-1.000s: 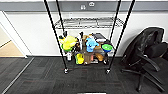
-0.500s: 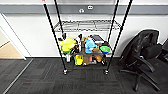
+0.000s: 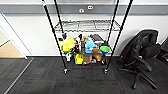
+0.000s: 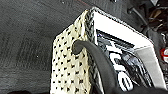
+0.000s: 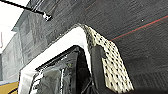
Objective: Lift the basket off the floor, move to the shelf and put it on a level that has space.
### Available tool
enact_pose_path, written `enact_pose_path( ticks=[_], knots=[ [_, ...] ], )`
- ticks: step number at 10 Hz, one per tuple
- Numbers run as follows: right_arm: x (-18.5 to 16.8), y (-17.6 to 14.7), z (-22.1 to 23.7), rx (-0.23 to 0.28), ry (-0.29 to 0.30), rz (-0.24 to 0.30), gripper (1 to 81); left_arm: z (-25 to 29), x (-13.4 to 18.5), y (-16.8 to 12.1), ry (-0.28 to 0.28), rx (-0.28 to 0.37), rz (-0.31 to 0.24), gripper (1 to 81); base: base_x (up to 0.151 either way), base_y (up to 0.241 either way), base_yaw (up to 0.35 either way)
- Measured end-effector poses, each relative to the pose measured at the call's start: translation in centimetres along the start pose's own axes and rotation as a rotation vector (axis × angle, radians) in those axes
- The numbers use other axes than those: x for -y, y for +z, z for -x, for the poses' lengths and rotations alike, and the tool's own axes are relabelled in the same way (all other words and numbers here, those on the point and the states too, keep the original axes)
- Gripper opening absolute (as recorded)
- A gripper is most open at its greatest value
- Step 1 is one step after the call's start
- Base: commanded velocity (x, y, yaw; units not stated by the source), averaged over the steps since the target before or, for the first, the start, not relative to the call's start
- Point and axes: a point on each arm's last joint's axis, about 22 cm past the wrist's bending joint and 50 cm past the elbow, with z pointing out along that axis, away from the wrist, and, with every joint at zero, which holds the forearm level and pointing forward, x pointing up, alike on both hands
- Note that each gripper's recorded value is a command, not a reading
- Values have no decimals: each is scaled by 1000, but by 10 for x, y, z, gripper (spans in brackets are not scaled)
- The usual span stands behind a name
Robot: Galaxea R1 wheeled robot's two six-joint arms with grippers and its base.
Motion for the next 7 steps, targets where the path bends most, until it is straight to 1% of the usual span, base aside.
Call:
enact_pose_path(
  ticks=[3,7],
  knots=[
    [9,-41,15,-14,-5,-1,10,7,-30,-27,17,-21,22,10,0,0,0],
    [33,-78,34,-39,-17,-18,10,35,-43,-65,24,-36,17,10,0,0,0]
  ],
)
